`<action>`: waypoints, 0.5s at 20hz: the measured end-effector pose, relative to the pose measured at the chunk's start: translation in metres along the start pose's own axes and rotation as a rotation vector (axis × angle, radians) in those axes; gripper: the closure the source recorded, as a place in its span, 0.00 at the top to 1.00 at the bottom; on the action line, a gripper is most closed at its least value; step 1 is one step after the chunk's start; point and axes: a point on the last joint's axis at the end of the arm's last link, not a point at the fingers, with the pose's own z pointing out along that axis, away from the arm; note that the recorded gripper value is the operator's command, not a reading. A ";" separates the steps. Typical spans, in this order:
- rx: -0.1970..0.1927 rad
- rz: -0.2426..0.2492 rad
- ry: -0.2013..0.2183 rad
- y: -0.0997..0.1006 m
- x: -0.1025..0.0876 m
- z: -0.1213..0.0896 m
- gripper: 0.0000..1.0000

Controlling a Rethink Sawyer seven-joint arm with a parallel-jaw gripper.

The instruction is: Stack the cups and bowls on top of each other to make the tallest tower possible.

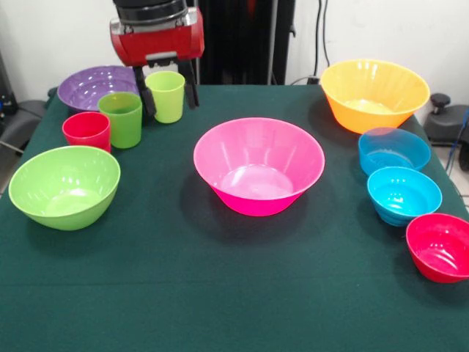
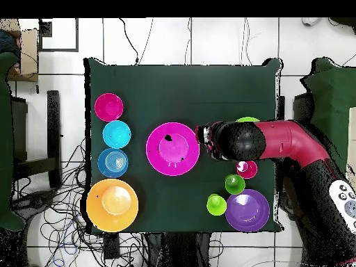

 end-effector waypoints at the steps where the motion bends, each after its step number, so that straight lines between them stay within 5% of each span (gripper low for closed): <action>1: 0.005 -0.004 0.001 0.002 0.002 -0.004 1.00; 10: 0.029 -0.032 0.014 0.012 0.013 -0.014 1.00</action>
